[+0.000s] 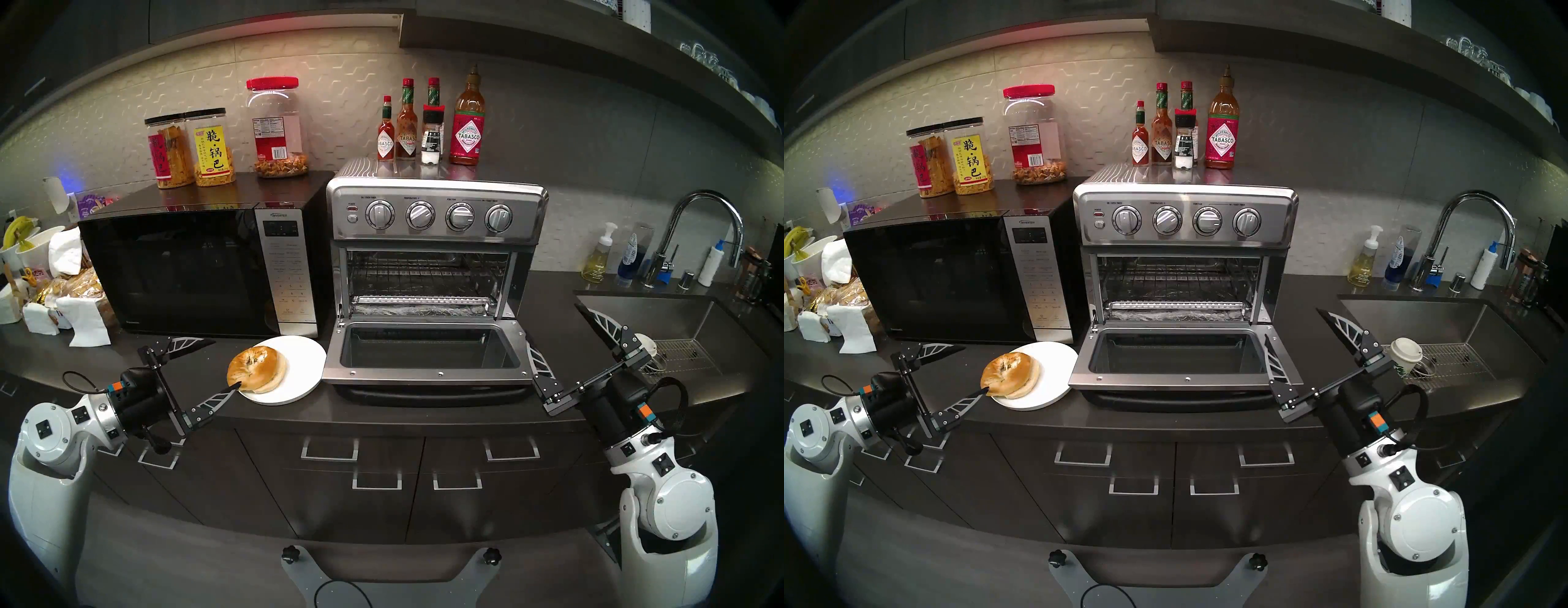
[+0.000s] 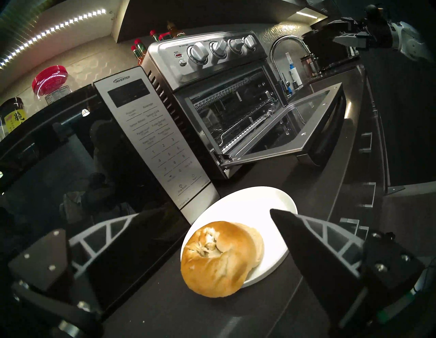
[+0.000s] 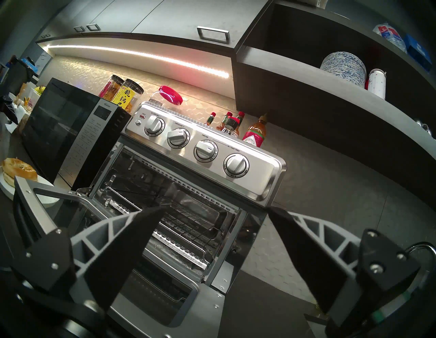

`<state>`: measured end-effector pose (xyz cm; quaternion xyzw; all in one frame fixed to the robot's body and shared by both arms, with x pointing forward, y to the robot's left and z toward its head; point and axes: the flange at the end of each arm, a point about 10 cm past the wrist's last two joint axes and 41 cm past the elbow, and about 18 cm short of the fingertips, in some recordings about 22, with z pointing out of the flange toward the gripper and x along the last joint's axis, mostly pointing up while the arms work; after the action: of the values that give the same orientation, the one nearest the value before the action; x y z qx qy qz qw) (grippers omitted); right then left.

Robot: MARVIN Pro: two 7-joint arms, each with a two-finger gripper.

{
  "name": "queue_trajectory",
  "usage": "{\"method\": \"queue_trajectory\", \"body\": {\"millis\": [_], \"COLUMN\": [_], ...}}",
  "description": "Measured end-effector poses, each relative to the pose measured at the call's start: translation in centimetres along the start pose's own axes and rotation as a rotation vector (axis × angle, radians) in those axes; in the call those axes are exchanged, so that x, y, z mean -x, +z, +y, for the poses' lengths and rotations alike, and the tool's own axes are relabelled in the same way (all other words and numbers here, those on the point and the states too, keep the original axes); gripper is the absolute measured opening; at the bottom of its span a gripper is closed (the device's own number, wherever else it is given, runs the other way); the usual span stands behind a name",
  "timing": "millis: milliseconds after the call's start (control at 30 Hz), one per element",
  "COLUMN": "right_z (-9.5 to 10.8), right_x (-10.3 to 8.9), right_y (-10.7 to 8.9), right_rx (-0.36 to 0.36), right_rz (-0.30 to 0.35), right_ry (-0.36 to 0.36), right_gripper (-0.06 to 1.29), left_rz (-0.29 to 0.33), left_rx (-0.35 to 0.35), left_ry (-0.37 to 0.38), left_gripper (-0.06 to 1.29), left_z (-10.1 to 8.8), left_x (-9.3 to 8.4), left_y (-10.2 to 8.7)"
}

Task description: Open the oven and place the bagel inside on the rack

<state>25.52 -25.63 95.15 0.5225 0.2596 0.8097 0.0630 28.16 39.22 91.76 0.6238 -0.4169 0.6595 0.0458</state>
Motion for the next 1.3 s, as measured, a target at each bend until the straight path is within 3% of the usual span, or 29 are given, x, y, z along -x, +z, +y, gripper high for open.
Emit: {"method": "queue_trajectory", "body": {"millis": [1300], "right_z": [0.0], "right_x": [0.0], "right_y": [0.0], "right_rx": [0.0], "right_rz": [0.001], "right_ry": [0.0], "right_gripper": [1.23], "left_rz": [-0.178], "left_rx": [0.04], "left_ry": [0.226], "left_gripper": [1.27], "left_z": [0.1], "left_x": [2.2], "left_y": [-1.9]}}
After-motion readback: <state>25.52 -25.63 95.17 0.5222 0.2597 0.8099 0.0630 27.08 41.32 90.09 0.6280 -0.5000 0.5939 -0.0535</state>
